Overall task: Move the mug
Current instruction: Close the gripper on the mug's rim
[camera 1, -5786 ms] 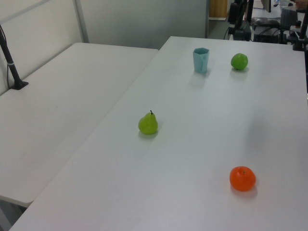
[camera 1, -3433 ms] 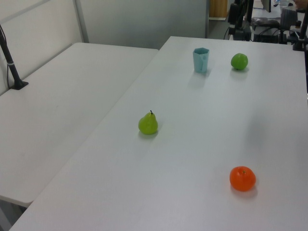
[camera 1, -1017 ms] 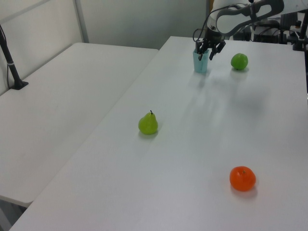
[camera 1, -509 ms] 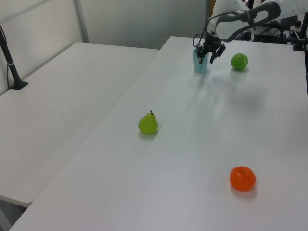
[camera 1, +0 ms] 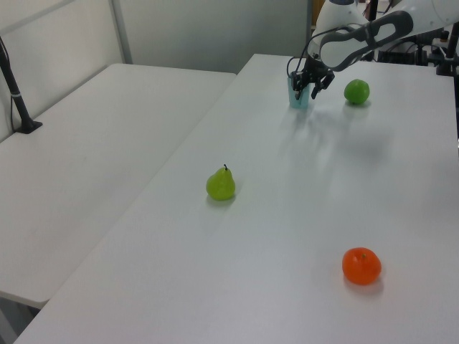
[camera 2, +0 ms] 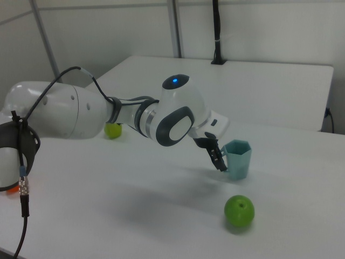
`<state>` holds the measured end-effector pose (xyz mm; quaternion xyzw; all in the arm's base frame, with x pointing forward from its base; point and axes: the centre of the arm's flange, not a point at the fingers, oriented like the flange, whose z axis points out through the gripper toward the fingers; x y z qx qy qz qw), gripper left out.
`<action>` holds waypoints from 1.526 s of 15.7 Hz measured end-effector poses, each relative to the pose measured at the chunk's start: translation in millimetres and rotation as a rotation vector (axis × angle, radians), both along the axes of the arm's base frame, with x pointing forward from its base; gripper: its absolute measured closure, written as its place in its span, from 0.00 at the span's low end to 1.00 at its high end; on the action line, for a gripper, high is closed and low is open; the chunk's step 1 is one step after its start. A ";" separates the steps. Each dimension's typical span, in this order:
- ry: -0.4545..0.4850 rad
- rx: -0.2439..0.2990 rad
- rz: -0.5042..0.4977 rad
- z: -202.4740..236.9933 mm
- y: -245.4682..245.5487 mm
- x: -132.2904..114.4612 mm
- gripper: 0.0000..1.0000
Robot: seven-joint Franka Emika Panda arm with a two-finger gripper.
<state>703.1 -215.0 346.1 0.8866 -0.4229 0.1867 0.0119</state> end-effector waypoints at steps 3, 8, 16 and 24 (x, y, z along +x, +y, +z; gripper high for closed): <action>-0.017 -0.011 0.003 -4.4 -1.4 2.0 0.43; -0.014 -0.043 0.022 -11.8 -2.2 3.4 0.50; 0.002 -0.073 0.044 -16.8 -2.1 4.5 0.77; 0.008 -0.087 0.054 -17.5 -1.9 4.7 0.77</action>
